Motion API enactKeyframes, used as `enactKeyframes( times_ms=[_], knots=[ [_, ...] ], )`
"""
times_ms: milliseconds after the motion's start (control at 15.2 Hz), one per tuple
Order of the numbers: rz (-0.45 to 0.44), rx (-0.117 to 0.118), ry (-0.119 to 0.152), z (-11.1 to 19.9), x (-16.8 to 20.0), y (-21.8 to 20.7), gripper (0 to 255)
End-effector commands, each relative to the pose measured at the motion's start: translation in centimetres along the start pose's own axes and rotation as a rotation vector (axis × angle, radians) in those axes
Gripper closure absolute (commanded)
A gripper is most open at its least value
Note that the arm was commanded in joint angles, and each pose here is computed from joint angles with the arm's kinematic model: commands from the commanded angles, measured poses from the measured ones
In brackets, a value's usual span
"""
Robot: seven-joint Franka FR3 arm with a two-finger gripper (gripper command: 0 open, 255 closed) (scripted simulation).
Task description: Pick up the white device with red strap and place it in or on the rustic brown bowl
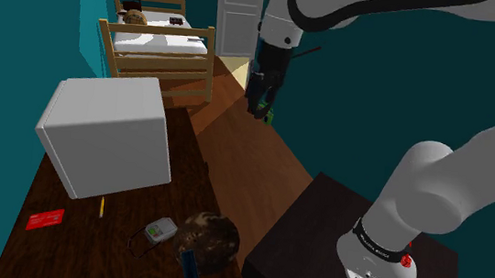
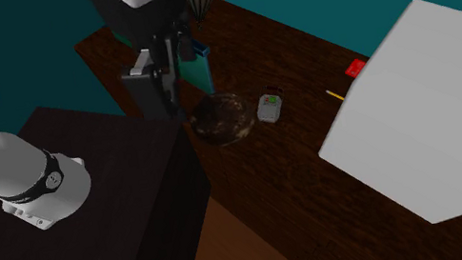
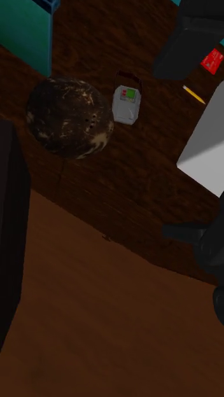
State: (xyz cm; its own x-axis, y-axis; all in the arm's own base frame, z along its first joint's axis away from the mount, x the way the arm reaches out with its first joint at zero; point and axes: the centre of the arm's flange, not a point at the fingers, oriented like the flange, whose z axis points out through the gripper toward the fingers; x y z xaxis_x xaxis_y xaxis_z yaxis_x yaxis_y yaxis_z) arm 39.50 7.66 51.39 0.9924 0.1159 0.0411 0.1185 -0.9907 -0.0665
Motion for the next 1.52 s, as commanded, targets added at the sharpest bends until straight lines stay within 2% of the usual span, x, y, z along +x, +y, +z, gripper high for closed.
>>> enactKeyframes(
  times_ms=[0,726,1452],
  knots=[
    [-0.048,-0.003,-0.009,2.0,1.8,-1.2,0],
    [-0.302,-0.021,-0.062,12.4,10.0,-8.5,0],
    [-0.557,-0.039,-0.114,23.2,15.6,-17.4,0]
  ],
)
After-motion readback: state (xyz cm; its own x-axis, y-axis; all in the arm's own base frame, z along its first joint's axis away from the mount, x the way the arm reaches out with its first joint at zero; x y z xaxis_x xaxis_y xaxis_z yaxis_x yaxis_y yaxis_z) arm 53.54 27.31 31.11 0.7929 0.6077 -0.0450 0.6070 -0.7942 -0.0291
